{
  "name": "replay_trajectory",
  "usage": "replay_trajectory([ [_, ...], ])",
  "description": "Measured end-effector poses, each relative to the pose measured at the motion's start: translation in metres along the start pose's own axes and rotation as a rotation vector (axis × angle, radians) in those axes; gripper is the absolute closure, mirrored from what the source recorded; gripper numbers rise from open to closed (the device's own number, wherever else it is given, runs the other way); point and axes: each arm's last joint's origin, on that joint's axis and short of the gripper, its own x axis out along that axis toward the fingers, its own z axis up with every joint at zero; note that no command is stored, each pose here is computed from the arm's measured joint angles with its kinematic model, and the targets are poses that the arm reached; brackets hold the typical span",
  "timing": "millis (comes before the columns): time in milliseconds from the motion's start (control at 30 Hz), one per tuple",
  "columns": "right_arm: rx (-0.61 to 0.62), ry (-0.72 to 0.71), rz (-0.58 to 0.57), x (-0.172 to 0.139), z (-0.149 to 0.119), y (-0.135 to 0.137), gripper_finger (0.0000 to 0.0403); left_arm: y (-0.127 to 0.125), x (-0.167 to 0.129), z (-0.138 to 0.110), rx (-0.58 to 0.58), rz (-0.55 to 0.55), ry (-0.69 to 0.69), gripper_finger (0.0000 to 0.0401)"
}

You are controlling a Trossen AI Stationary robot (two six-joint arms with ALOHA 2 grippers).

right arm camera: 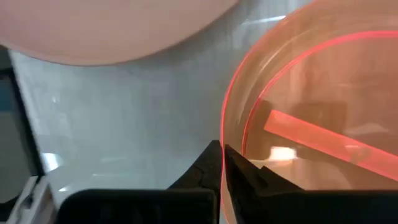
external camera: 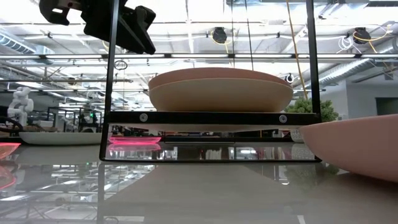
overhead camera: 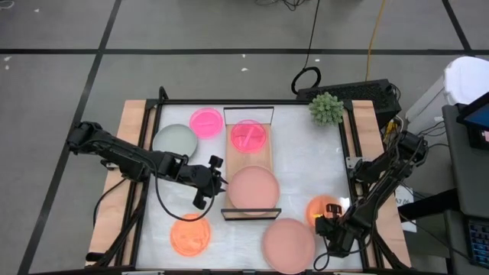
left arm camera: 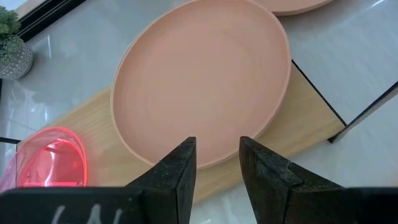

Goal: Place and stack plates onto a shelf
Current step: Stack the right orange plate on top of the pink plate on the shelf

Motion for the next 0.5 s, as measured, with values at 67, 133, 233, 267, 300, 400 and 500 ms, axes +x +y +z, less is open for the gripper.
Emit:
replay_trajectory([
  [67,0.008,-0.007,0.016,-0.004,0.0,0.0,0.0402,0.0,0.0,0.0,0.0,0.0,0.0,0.0272],
  [133,0.022,-0.014,0.029,-0.008,0.001,0.0,0.0402,0.0,0.0,0.0,0.0,0.0,0.0,0.0272],
  [233,0.029,-0.022,0.044,-0.013,0.0,-0.001,0.0402,0.0,0.0,0.0,0.002,0.0,0.0,0.0272],
  [267,0.029,-0.026,0.048,-0.015,0.0,-0.001,0.0402,0.0,0.0,0.0,0.003,0.0,0.0,0.0272],
  [300,0.029,-0.03,0.052,-0.017,0.0,-0.002,0.0402,0.0,0.0,0.0,0.003,0.0,0.0,0.0272],
  [400,0.04,-0.039,0.06,-0.023,0.002,-0.005,0.0403,0.0,0.0,0.0,0.003,0.0,0.0,0.0272],
  [500,0.046,-0.067,0.037,-0.029,0.005,-0.011,0.0403,0.0,0.0,0.0,-0.011,0.0,0.0,0.0272],
])
